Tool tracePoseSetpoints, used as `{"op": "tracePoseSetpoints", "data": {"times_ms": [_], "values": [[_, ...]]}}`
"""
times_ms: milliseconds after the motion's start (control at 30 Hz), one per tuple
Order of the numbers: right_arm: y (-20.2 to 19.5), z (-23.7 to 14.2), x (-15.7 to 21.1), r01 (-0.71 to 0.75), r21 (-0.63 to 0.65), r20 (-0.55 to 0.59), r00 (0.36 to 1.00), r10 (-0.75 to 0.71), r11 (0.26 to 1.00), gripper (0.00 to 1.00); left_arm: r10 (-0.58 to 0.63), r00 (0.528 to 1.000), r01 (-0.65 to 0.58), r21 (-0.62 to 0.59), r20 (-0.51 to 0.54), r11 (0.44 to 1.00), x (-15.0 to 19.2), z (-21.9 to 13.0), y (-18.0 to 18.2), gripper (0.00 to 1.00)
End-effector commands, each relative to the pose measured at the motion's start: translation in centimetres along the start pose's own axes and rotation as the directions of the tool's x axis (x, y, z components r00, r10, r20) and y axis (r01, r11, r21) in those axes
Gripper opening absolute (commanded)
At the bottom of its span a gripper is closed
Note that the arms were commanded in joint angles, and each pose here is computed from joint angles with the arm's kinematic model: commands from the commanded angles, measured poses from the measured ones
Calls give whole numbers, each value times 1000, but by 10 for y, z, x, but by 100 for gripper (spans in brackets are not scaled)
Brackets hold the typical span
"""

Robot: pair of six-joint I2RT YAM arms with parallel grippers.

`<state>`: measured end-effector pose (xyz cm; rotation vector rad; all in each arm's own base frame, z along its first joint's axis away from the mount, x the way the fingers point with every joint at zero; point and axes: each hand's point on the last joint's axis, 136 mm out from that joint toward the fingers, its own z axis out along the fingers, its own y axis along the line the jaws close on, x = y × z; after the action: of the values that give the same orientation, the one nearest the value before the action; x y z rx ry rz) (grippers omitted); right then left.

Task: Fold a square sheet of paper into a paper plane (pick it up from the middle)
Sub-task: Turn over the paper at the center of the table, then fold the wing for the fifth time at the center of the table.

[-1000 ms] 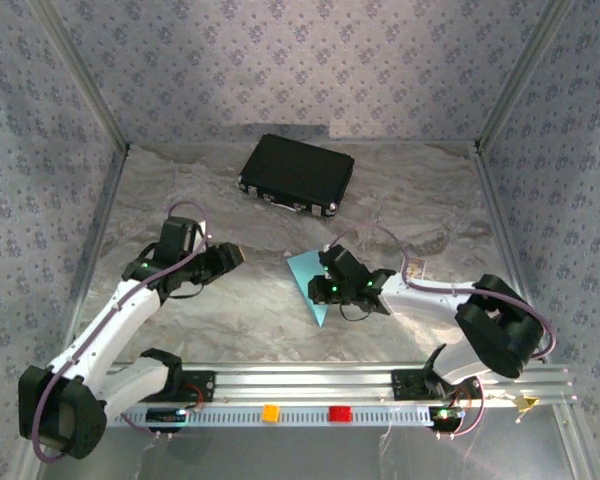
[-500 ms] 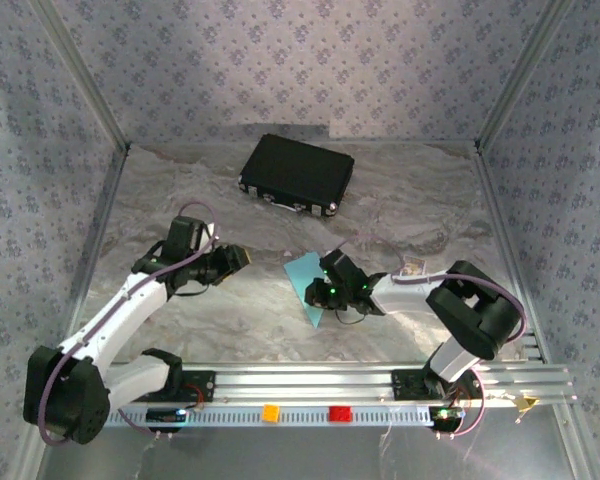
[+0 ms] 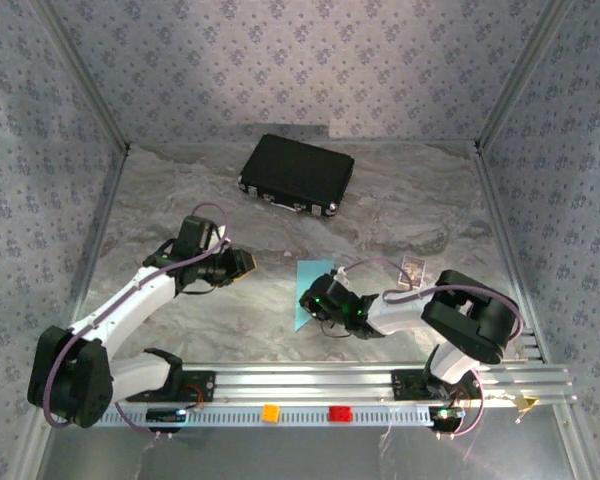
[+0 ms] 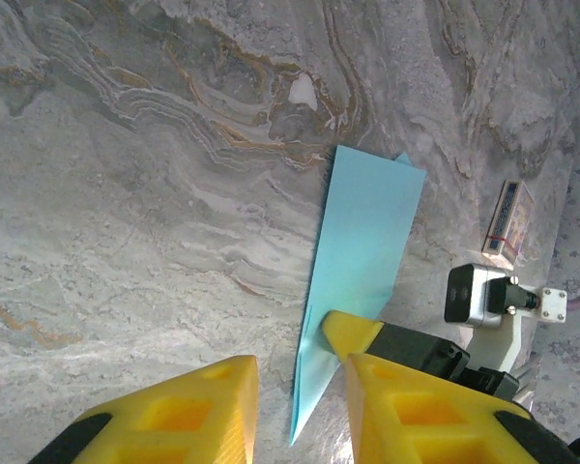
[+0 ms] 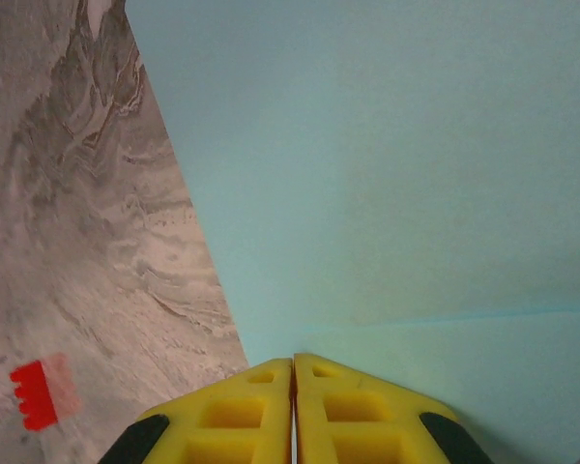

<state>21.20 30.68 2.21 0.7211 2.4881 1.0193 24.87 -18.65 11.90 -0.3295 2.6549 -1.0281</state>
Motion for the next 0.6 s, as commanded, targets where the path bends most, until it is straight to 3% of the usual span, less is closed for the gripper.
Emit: {"op": "tracePoseSetpoints", "data": {"times_ms": [0, 267, 567], "values": [[-11, 4, -8, -94, 25, 86, 992, 92, 995, 11, 19, 999, -18, 21, -29, 1000, 5, 4, -5, 27], [2, -5, -16, -44, -12, 97, 994, 45, 999, 14, 19, 998, -18, 11, -53, 1000, 7, 11, -5, 26], [16, -16, -27, 159, 37, 35, 986, -160, 987, 16, 53, 996, -52, 12, -74, 999, 2, 28, -23, 22]]}}
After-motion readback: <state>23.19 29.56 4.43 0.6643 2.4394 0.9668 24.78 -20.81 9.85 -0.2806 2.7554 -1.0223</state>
